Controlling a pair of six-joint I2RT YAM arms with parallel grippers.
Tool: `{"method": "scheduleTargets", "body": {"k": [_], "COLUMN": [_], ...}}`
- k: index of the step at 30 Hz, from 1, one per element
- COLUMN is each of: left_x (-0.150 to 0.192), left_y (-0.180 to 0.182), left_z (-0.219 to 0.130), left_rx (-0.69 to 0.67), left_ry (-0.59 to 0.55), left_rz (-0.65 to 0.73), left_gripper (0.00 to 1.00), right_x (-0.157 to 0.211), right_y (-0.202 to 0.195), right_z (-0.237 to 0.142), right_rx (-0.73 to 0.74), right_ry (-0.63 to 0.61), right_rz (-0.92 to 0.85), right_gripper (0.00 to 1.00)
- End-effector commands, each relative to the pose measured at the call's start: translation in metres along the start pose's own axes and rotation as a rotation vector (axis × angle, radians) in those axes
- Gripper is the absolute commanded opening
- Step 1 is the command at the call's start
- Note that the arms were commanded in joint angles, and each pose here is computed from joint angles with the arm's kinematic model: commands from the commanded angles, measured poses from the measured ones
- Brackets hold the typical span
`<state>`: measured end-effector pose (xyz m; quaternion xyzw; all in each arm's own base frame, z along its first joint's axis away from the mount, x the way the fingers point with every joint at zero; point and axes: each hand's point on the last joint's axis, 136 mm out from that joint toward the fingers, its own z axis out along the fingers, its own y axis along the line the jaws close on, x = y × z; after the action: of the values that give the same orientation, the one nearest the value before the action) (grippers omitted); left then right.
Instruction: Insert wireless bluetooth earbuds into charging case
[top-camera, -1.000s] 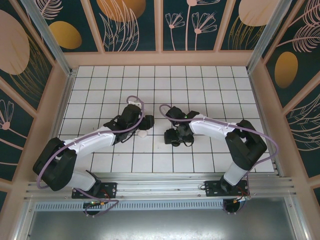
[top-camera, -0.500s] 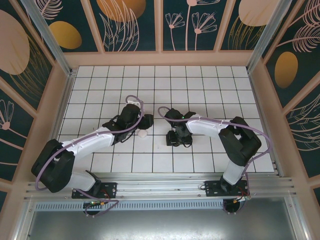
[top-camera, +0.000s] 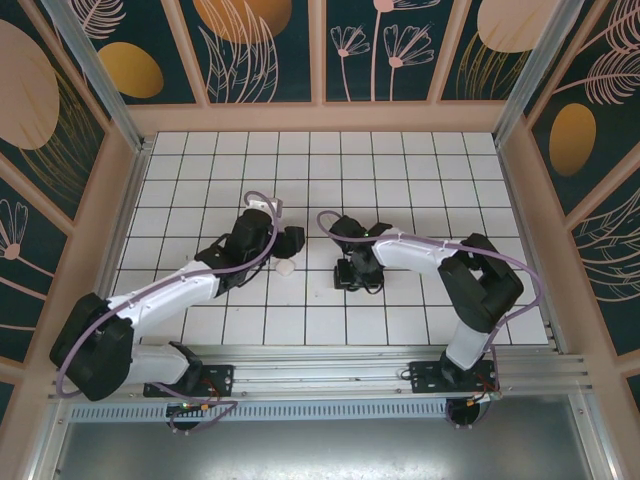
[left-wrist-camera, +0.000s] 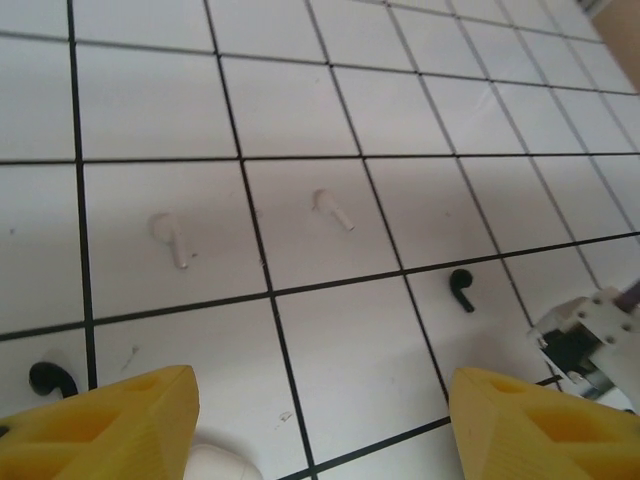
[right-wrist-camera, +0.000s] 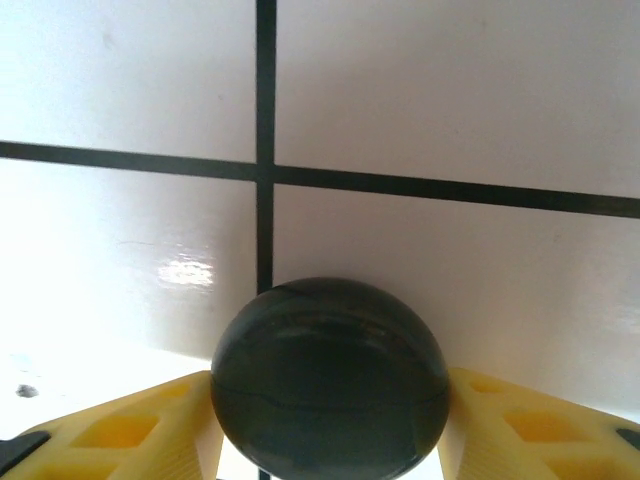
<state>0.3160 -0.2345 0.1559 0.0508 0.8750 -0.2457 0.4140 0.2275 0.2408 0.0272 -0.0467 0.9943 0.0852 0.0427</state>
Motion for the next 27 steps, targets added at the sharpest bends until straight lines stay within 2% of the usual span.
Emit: {"method": "scheduleTargets", "body": {"k": [1,4,7,14,18,22,27], "left_x": [-0.015,-0.027,-0.035,-0.043,-0.046,-0.051,-0.052], "left_y": [-0.022,-0.042,-0.063,-0.097,-0.110,-0.118,-0.130], "left_z": [-0.018,-0.035,-0.044,-0.053,-0.053,-0.047,-0.035], "left_rx": [0.114,0.234,0.336,0.467,0.535,0.560,0.610], "left_ry": [-0.074,-0.157,-0.180,-0.240,-0.286,-0.328,-0.325], "left_rz": [0.069,0.085,0.125,0.189,0.189,0.170,0.140], "left_gripper": [0.67,0.69,0.69,0.67,0.62,0.62,0.59], "right_x": [-0.035,-0.056,-0.075,-0.101,-0.104,-0.103,-0.100], "right_y": [0.022,0.033,0.036,0.047,0.053,0.059,0.070], "right_z": [-0.050,-0.085,-0.121,-0.196,-0.217,-0.227,-0.232], "right_rx": [-0.108,-0.204,-0.296,-0.522,-0.606,-0.659,-0.736], "right_ry": [-0.145,-0.229,-0.308,-0.439,-0.461,-0.455,-0.430], "right_rz": [0.069,0.122,0.170,0.237,0.255,0.260,0.265], "right_gripper": [0.56,0.56,0.56,0.56,0.56,0.56,0.56]}}
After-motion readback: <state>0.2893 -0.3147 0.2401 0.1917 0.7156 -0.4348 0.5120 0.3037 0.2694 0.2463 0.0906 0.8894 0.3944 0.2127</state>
